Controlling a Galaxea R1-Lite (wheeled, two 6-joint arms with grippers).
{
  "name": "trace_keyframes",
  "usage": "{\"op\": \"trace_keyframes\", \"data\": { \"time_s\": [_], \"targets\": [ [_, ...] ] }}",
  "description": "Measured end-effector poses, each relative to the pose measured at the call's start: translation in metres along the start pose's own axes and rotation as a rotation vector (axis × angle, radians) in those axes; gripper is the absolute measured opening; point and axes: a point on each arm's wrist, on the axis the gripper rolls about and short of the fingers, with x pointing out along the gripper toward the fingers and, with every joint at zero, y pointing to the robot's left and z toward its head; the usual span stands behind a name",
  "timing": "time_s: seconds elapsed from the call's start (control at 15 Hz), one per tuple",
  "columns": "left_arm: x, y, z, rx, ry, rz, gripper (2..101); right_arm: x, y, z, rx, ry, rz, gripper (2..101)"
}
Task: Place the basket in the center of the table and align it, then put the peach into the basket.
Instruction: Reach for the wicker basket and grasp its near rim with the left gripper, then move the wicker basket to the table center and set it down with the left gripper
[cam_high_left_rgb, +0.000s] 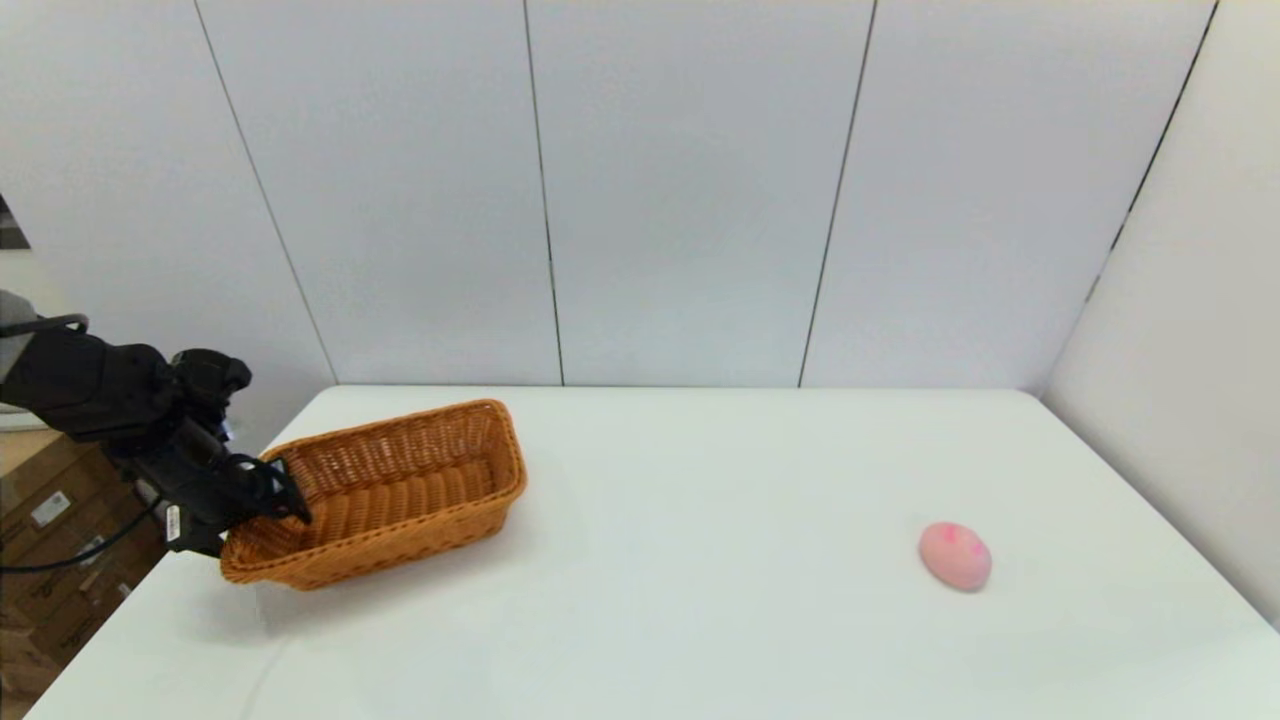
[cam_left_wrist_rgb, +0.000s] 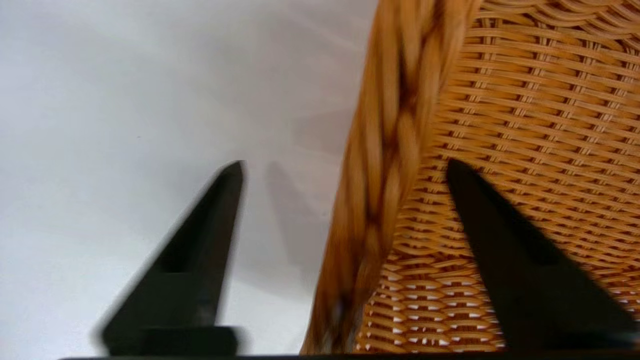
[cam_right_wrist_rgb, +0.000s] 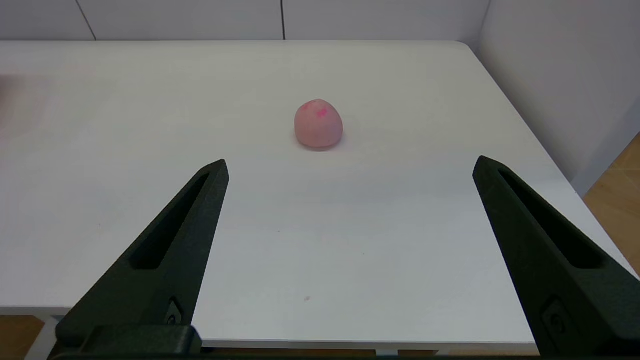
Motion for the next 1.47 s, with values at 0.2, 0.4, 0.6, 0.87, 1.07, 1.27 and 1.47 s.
{"op": "trace_keyframes", "data": {
  "time_s": [0.2,0.4,0.6,0.87,1.07,1.27,1.47],
  "targets": [
    [0.0,-0.001,0.003,-0.001,-0.001,-0.017,51.8,0.0,0.0,0.0,0.0,0.0,0.0,97.1],
    [0.001,-0.002,0.002,0.004,0.013,-0.049,14.5,0.0,0.0,0.0,0.0,0.0,0.0,97.1],
    [0.001,-0.003,0.002,-0.001,0.026,-0.09,14.8,0.0,0.0,0.0,0.0,0.0,0.0,97.1],
    [-0.004,-0.006,0.001,-0.001,0.056,-0.188,14.7,0.0,0.0,0.0,0.0,0.0,-0.001,97.1],
    [-0.016,-0.01,-0.001,0.012,0.073,-0.294,14.6,0.0,0.0,0.0,-0.002,0.001,0.0,97.1],
    [-0.029,-0.024,-0.009,0.052,0.087,-0.341,14.6,0.0,0.0,0.0,-0.002,0.002,0.0,97.1],
    [-0.04,-0.044,-0.021,0.108,0.107,-0.376,14.6,0.0,0.0,0.0,-0.002,0.002,0.0,97.1]
  ]
}}
